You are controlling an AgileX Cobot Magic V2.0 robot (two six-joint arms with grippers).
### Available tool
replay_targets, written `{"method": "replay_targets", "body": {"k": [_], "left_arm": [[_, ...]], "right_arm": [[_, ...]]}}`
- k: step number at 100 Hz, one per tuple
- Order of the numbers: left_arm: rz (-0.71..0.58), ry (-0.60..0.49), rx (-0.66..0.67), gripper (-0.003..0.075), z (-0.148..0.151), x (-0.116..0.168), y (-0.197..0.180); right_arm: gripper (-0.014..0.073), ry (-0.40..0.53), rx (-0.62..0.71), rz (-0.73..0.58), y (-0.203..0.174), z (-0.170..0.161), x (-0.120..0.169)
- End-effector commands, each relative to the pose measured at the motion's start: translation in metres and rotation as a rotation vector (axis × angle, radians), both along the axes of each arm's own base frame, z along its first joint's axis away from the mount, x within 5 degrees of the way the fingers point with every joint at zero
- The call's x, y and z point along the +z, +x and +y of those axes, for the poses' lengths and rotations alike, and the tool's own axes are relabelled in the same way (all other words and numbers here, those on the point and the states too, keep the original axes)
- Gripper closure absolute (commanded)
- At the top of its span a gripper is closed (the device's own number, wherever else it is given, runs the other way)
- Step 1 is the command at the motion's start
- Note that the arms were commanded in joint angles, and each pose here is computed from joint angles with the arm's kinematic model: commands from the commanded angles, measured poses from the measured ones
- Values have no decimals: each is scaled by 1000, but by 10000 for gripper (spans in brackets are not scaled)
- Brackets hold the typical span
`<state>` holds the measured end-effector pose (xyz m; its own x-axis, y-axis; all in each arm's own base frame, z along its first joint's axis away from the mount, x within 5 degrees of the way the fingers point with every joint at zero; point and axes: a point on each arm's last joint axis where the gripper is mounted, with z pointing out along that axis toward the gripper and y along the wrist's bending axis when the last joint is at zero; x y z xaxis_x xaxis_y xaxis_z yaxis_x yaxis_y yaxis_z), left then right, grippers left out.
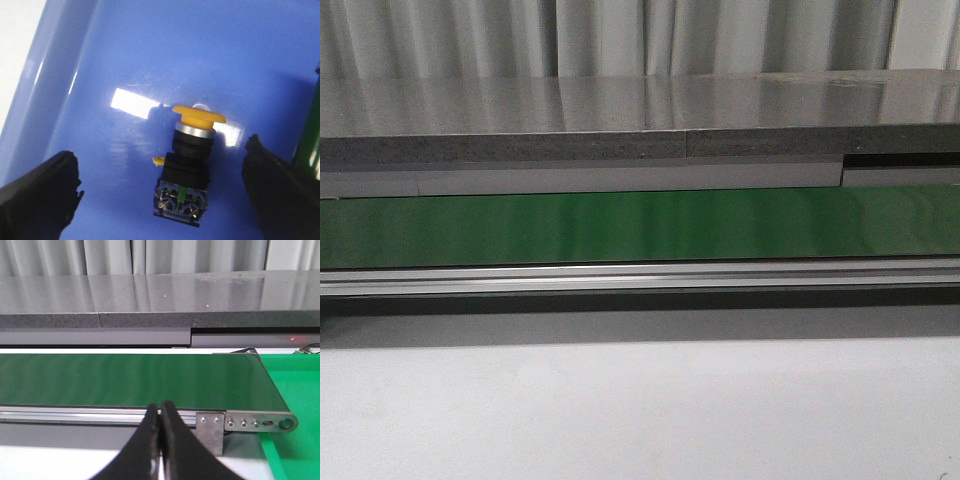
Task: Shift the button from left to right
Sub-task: 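Close the left gripper around the yellow push button's black body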
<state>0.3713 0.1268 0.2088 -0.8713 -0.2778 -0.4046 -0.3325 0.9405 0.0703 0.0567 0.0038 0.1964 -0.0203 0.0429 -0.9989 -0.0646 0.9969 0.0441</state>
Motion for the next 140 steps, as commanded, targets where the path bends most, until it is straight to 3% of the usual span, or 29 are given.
{"method": "replay_targets", "body": {"k": [1, 121, 131, 140], "left_arm": [[-106, 32, 3, 94, 2, 25, 5], [30, -18, 4, 106, 6, -40, 18], [29, -18, 4, 176, 6, -40, 18], [29, -18, 4, 304, 6, -40, 18]], "right_arm": [[663, -2, 1, -125, -3, 0, 15], [663, -2, 1, -125, -3, 0, 15], [663, -2, 1, -125, -3, 0, 15], [663, -2, 1, -125, -3, 0, 15]]}}
